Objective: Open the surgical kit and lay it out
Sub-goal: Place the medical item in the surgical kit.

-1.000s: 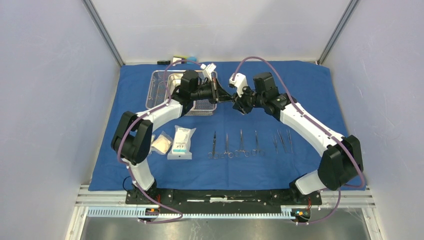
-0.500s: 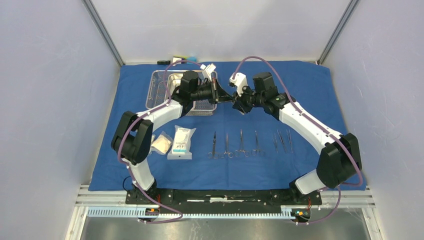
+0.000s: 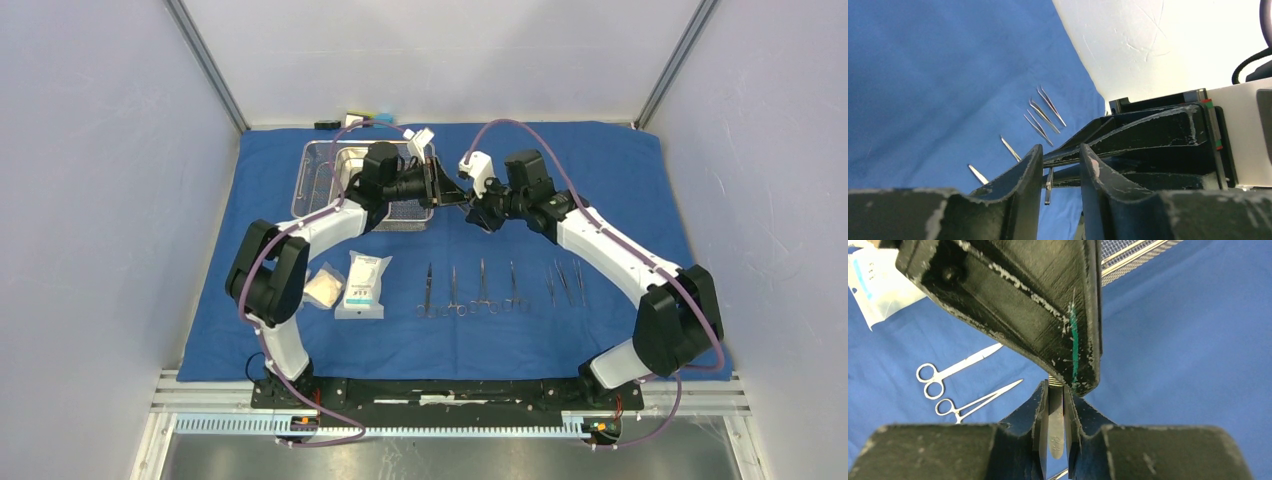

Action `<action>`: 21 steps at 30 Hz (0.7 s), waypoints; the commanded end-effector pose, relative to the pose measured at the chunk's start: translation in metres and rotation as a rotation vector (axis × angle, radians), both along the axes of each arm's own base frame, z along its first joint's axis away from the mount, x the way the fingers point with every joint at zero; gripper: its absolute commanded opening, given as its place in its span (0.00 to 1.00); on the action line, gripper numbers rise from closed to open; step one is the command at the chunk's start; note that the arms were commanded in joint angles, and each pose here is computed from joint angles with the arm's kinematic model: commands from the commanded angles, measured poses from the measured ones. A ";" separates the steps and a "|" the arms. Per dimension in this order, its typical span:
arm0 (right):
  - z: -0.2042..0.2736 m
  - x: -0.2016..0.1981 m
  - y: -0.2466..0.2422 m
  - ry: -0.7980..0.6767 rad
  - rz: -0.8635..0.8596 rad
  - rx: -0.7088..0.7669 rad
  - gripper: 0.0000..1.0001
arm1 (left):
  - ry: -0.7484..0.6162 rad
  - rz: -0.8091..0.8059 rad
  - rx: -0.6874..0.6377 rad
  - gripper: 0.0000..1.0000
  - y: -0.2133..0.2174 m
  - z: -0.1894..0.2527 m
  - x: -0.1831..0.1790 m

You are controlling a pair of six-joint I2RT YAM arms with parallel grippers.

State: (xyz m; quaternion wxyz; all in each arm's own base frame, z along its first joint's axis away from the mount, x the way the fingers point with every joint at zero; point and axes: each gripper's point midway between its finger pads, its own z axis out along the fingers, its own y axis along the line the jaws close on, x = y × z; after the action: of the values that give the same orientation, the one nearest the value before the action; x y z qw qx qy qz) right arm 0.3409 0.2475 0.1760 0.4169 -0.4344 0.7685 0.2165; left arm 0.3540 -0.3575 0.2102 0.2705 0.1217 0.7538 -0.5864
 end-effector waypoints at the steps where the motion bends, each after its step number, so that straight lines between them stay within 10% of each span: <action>1: 0.008 -0.004 0.002 -0.026 0.010 0.021 0.00 | -0.100 -0.033 -0.027 0.43 -0.006 0.022 0.005; 21: -0.039 -0.010 -0.134 0.077 -0.344 -0.131 0.00 | -0.348 0.194 0.276 0.71 0.059 0.027 0.044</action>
State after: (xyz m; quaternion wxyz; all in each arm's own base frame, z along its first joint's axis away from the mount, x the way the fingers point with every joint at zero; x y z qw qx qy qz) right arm 0.3429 0.1661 0.1545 0.4121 -0.3622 0.8217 0.1543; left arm 0.3844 -0.3208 0.2017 0.3408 0.1371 0.7845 -0.4996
